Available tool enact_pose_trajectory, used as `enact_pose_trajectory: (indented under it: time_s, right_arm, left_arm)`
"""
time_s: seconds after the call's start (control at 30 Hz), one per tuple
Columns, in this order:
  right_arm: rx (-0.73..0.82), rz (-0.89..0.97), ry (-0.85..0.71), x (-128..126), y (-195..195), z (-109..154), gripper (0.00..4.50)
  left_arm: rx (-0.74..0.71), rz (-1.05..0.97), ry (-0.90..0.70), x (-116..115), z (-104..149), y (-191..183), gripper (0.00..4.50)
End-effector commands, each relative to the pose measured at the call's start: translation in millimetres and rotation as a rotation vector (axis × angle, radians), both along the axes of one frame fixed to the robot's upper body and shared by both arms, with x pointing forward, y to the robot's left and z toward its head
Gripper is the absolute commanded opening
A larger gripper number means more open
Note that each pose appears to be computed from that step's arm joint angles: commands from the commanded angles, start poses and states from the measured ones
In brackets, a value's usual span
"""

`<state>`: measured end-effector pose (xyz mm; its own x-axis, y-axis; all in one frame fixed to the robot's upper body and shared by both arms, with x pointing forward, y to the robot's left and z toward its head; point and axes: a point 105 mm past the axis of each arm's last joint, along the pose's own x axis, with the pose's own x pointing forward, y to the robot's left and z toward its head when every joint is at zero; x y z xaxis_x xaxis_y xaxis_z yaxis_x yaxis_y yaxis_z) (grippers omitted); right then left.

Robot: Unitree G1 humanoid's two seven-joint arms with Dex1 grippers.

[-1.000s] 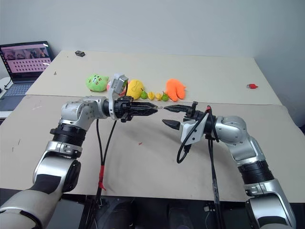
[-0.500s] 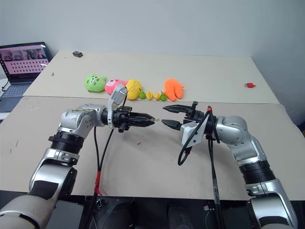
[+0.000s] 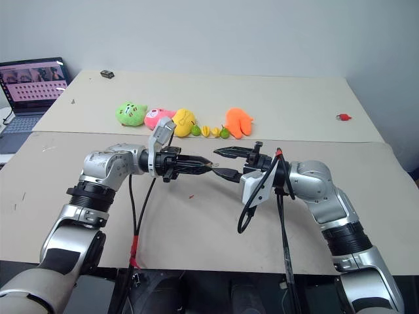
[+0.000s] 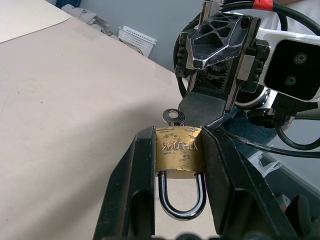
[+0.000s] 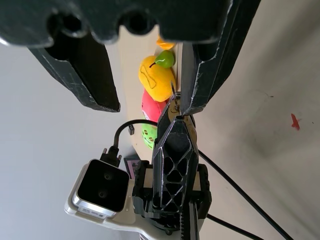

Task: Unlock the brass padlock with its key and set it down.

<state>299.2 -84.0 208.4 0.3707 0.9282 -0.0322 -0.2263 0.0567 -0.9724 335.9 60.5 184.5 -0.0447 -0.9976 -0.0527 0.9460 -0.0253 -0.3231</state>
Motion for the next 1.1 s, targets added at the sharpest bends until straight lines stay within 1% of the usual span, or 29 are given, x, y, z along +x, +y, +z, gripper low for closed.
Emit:
enact_pose_trajectory:
  time_s: [0.03,0.27,0.5,0.77,1.1]
  right_arm:
    - [0.007,0.012,-0.058,0,0,12,2.41]
    - [-0.012,-0.006,-0.056,6,-7,8,2.41]
    - [-0.011,-0.032,-0.077,9,-19,17,2.41]
    - [0.018,-0.023,-0.073,8,-14,22,2.41]
    - [0.016,0.001,-0.072,4,-8,23,2.41]
  left_arm:
    - [-0.046,-0.029,-0.028,-5,15,-5,0.83]
    - [-0.056,-0.021,-0.022,-5,18,-6,0.83]
    - [-0.051,-0.016,-0.018,-4,17,-4,0.83]
    - [-0.058,-0.025,-0.014,-4,18,-8,0.83]
    - [-0.065,-0.023,-0.010,-4,19,-9,0.83]
